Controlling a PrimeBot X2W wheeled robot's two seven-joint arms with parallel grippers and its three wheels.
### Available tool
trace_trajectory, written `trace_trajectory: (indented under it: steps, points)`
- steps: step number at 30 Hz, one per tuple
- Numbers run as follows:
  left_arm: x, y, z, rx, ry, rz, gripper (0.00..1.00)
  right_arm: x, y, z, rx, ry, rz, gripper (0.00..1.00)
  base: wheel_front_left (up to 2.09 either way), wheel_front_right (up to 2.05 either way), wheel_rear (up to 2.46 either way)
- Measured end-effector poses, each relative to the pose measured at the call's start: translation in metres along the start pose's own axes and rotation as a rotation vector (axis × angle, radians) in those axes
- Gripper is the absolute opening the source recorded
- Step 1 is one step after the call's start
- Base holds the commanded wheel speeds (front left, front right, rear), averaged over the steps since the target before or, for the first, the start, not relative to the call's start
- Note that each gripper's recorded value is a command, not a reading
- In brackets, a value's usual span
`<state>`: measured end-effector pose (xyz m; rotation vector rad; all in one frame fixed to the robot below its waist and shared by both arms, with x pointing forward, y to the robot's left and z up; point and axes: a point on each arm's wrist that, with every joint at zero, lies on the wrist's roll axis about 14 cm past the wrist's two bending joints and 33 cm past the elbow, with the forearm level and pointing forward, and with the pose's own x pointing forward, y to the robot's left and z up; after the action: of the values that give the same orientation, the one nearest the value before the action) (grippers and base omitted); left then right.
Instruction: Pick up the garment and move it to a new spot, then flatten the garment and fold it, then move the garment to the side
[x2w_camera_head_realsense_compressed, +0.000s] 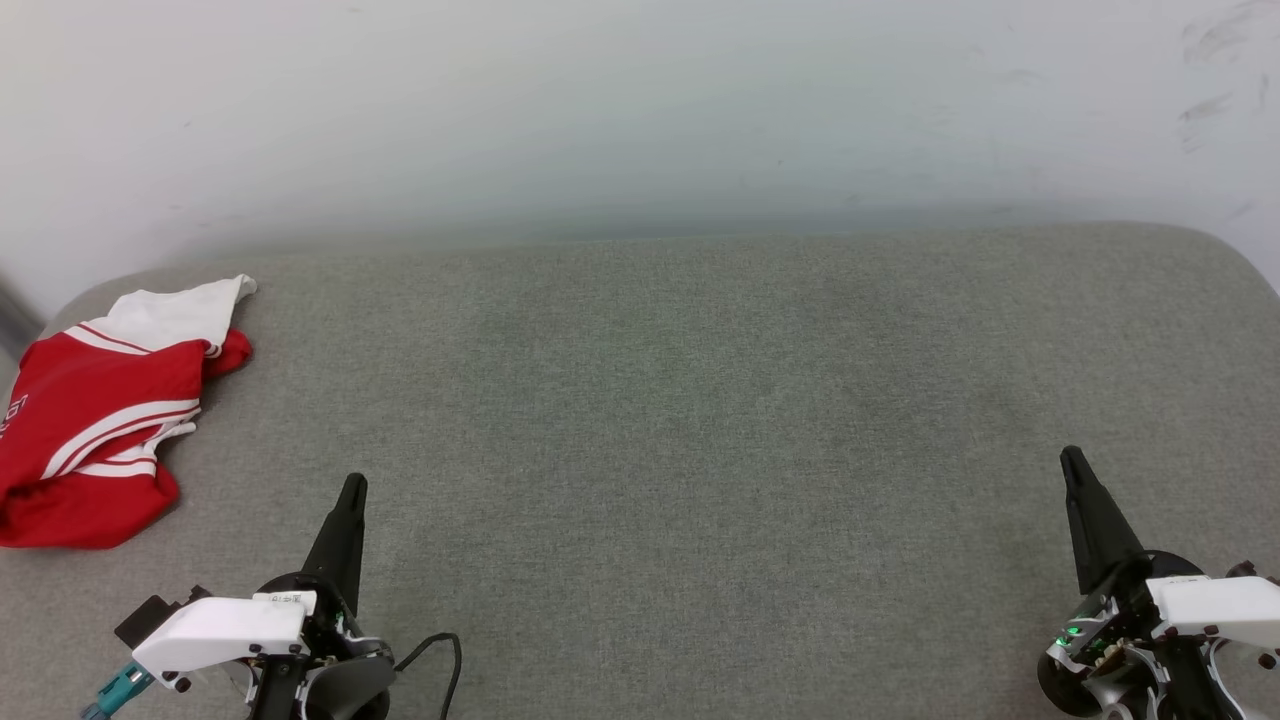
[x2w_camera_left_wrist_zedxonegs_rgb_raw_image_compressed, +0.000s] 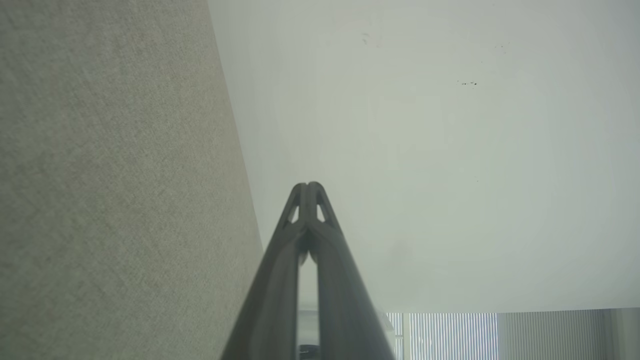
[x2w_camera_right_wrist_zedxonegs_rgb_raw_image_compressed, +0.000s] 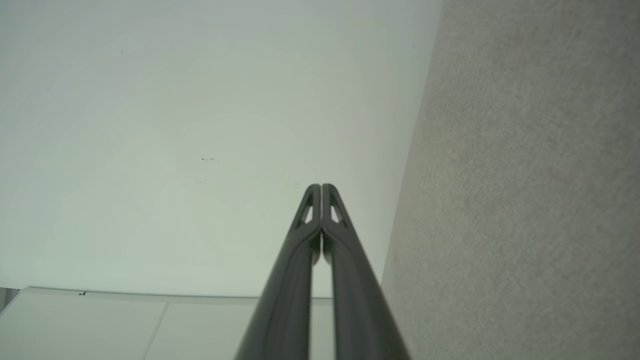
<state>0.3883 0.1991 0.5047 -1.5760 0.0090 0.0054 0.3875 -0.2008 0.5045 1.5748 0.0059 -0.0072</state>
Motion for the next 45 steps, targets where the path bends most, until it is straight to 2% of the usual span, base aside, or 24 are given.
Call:
trace_trajectory:
  steps: [45]
  points:
    - [0.0, 0.0, 0.0, 0.0, 0.0, 0.0, 0.0, 0.0, 0.0, -0.0001, 0.0, 0.0, 0.0, 0.0, 0.0, 0.0, 0.0]
